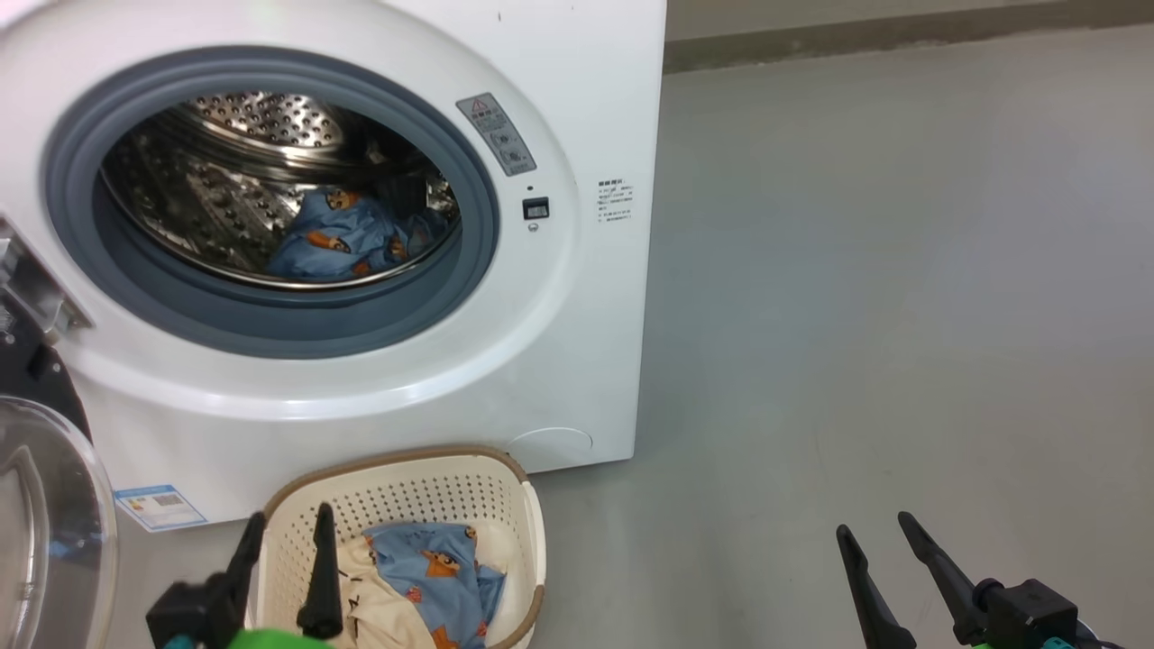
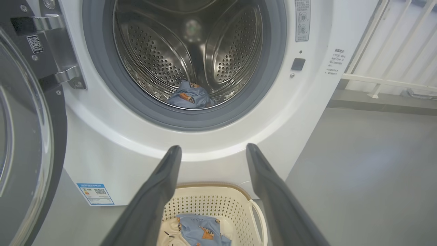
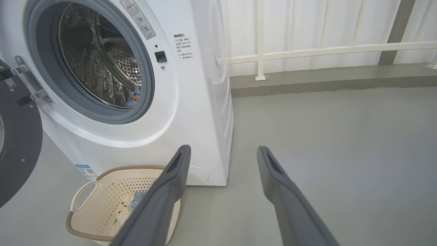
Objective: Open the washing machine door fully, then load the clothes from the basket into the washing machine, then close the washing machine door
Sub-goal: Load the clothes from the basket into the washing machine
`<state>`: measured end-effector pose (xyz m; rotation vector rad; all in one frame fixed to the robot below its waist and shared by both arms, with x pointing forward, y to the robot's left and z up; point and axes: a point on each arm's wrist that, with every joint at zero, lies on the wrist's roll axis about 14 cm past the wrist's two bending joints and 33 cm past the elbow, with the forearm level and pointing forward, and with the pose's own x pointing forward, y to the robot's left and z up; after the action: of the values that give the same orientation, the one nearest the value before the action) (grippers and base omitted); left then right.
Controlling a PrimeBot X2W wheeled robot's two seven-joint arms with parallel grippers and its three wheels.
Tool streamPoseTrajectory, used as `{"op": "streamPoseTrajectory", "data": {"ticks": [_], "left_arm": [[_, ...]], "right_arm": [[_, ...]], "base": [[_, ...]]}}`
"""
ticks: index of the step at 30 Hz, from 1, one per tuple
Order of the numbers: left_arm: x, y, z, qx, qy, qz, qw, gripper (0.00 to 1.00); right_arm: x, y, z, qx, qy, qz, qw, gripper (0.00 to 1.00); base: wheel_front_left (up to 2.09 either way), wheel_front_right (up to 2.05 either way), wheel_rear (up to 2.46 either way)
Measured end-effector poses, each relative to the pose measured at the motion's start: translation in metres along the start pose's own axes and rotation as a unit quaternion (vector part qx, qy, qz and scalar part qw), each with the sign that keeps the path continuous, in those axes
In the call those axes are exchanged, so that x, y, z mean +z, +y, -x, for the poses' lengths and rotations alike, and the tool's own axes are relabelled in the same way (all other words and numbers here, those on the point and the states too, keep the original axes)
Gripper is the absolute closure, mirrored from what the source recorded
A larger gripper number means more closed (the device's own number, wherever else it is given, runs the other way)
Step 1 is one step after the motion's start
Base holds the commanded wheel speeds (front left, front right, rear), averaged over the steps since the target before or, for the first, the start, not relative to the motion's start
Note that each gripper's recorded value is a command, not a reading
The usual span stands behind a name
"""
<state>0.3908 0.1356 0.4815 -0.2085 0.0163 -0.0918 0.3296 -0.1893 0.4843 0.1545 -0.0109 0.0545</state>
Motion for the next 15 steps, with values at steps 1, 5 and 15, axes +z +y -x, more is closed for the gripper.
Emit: {"op": "streamPoseTrajectory", "data": {"ticks": [1,5,15], "left_arm": [[0.001,0.001,0.004,0.001,-0.002,0.002,1.000,0.00],[0.002,0.003,0.017,0.004,-0.005,0.003,1.000,0.00],[-0.004,0.011,0.045,0.016,0.001,0.019,1.000,0.00]], "right_arm": [[0.002,0.000,0.000,0.000,-0.003,0.001,1.000,0.00],[0.004,0.001,-0.001,0.003,-0.007,0.002,1.000,0.00],[0.006,0.005,-0.002,0.014,-0.009,0.008,1.000,0.00]], "base": [[0.00,0.00,0.00],[0.00,0.00,0.00],[0.00,0.00,0.00]]}}
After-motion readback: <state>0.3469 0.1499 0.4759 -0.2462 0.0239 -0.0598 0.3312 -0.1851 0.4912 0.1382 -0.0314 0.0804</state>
